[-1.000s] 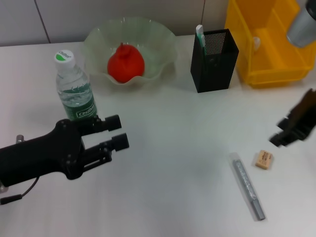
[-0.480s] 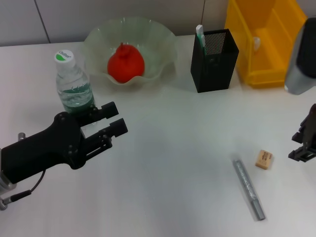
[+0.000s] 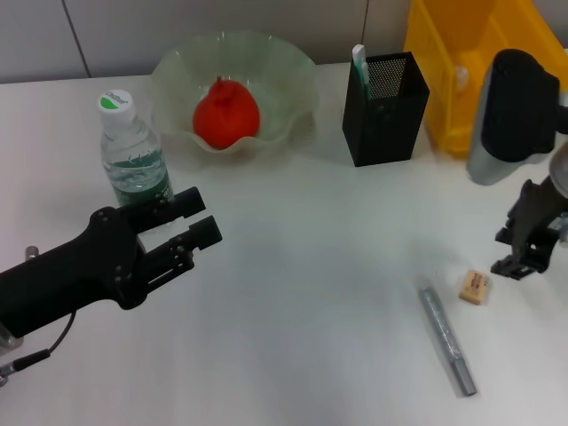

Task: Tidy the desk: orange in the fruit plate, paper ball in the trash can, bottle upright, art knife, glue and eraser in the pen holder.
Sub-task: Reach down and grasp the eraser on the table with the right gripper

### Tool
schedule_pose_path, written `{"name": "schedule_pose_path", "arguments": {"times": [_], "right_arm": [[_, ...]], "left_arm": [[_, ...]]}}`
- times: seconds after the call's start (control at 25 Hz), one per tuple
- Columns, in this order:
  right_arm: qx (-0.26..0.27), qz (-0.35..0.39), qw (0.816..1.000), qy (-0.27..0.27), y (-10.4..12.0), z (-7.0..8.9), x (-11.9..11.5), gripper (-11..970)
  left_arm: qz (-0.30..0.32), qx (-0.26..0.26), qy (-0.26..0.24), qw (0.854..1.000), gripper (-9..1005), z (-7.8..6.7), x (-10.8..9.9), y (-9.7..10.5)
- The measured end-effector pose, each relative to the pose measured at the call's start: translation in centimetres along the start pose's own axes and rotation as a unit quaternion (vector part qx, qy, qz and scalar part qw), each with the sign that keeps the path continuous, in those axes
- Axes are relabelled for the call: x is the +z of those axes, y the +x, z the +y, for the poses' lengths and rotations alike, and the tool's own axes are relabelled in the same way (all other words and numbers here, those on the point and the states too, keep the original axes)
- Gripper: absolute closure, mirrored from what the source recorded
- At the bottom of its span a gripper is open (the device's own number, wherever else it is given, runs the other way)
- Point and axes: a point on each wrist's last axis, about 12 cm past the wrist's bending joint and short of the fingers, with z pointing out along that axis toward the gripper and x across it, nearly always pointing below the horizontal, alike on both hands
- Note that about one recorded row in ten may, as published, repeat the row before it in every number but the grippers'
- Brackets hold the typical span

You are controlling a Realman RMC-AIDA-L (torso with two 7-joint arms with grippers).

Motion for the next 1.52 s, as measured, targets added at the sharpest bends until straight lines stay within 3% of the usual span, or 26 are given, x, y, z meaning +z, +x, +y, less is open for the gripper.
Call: {"name": "schedule_pose_path", "arguments": {"times": [0.24,0.56,0.88,1.52], "right_arm": [[-0.003,0.018,0.999,0.032,-0.8,0.4,0.7,522],[0.016,0.001,0.999,0.039,-1.3,0.6,-0.4,514],[0.046,-0.027,0.998,-0.029,-1.1,1.1,-1.7,502],[0.062,-0.019,0.997,-0.049,-0.4,1.0,-0.3,506]], "left_arm": [[-0.002,-0.001,-0.004,1.000,514,0.0,-0.2,0.0],[-0.009,0.006,-0.010,1.000,514,0.3,-0.3,-0.5],[-0.013,0.008,-0.016,1.000,513,0.5,-0.5,-0.7],[-0.013,-0.001,-0.024,1.000,514,0.1,-1.2,-0.1]]}}
